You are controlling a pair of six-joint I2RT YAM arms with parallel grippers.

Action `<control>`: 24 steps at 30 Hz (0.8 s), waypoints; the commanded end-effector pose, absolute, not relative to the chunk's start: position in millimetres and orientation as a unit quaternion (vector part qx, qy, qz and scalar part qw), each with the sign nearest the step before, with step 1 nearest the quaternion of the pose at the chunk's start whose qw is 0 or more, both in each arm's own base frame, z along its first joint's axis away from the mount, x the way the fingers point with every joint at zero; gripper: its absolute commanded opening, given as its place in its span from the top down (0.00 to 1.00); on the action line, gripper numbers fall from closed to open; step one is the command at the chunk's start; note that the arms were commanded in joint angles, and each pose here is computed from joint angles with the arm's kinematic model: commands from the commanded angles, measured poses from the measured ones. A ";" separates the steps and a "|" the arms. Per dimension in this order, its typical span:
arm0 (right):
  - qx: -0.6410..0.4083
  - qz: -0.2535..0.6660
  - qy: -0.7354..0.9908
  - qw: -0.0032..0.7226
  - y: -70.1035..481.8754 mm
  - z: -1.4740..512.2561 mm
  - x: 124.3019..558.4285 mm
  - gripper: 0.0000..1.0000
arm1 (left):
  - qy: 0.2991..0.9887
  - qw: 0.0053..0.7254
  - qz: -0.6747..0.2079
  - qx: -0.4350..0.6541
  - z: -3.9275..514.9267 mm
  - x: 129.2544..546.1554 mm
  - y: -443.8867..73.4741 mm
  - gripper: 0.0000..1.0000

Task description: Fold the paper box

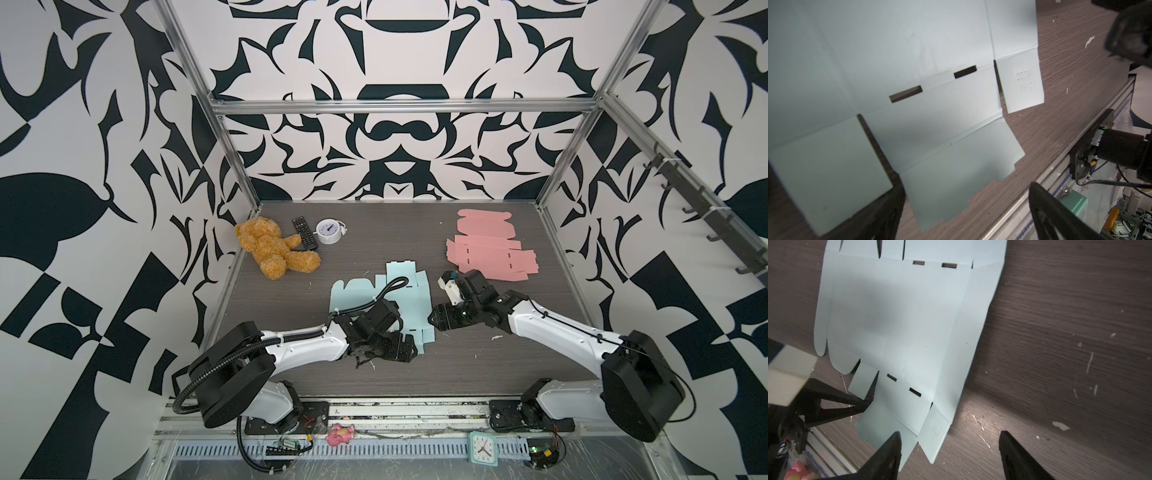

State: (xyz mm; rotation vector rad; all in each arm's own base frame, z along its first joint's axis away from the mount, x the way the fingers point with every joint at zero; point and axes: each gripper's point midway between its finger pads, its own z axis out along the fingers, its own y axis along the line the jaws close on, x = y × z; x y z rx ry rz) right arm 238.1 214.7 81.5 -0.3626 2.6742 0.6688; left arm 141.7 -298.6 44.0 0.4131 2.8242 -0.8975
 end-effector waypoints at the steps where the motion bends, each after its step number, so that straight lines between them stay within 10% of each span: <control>1: -0.124 0.233 0.943 0.204 215.4 100.0 249.6 0.24 | 0.941 0.068 -0.300 0.141 43.4 135.0 -293.2 0.03; 24: -0.115 0.239 0.945 0.193 211.1 90.3 273.8 0.28 | 0.917 0.115 -0.350 0.150 112.6 155.1 -281.3 0.01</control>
